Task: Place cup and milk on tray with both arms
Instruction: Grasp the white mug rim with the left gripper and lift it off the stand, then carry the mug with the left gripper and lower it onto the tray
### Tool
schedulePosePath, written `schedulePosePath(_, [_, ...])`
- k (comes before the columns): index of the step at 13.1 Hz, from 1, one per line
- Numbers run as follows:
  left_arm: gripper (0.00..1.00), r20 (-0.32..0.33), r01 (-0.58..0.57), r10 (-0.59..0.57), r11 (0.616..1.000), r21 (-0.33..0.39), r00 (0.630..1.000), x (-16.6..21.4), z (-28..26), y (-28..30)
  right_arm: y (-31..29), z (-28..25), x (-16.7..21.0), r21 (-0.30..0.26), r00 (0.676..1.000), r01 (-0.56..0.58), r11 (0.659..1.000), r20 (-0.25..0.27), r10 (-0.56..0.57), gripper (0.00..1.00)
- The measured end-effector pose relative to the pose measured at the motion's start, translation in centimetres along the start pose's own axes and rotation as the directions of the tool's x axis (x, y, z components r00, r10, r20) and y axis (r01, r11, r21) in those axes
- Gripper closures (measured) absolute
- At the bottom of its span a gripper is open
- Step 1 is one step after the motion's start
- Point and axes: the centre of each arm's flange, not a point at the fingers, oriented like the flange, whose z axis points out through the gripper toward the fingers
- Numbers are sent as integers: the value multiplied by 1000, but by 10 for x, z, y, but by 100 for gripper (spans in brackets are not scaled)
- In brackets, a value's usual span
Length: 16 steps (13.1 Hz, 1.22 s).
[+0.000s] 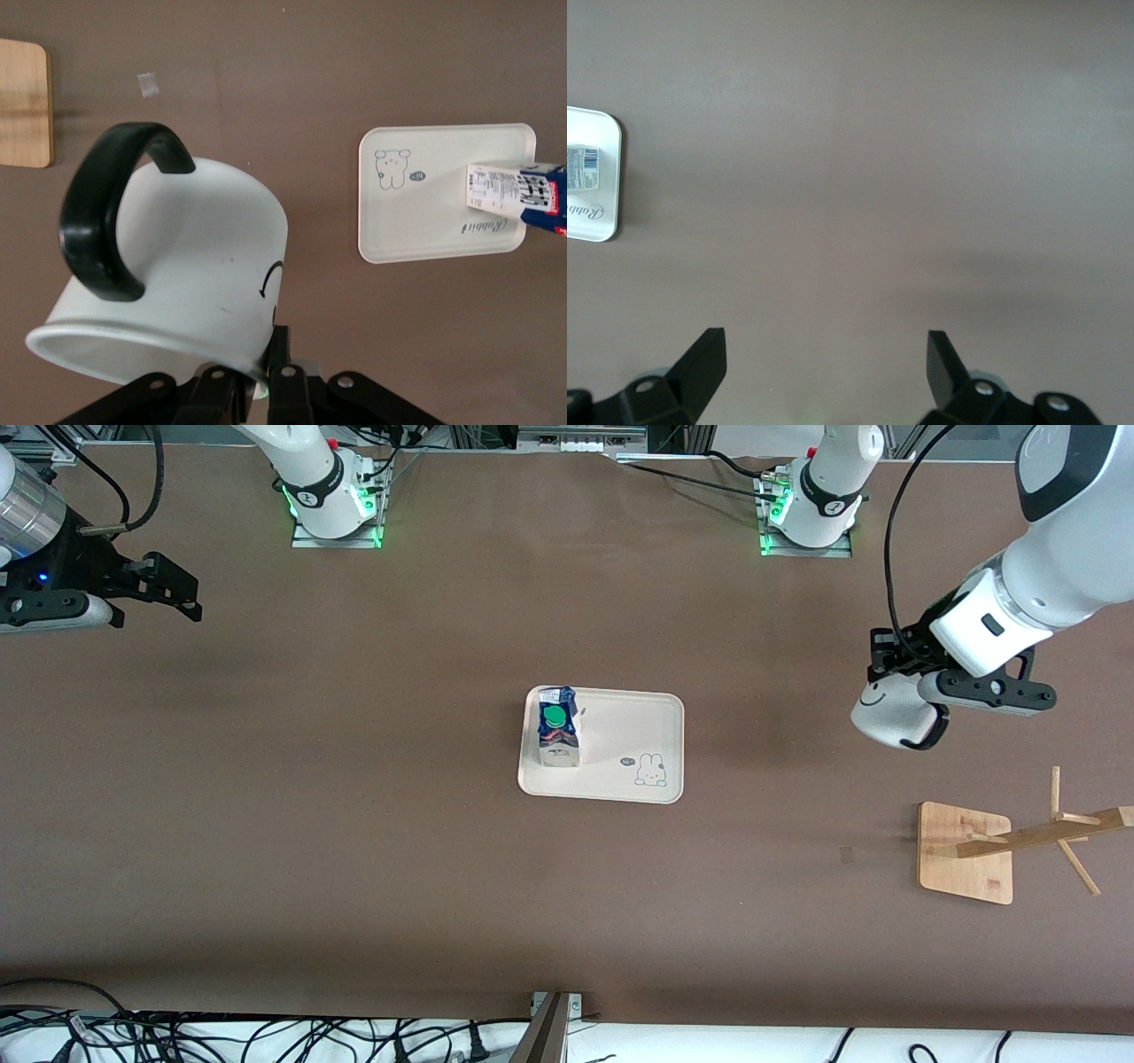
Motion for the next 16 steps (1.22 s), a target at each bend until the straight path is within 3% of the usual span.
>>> schedulePosePath(5, [90,216,-82,77,996,15,973,-22,29,41,-1,-1,0,0,1000,1,1000,-4,-1,0])
schedulePosePath(9, [90,315,-125,117,992,6,942,-14,68,63,-1,-1,1,0,1000,1,1000,-6,-1,0])
schedulePosePath(13, [90,411,24,-47,998,60,911,12,134,95,-1,-2,2,0,1000,2,1000,-15,-2,0])
schedulePosePath(16, [90,460,81,-120,991,103,880,48,202,153,-2,-3,3,1,1000,3,1000,-21,-3,0])
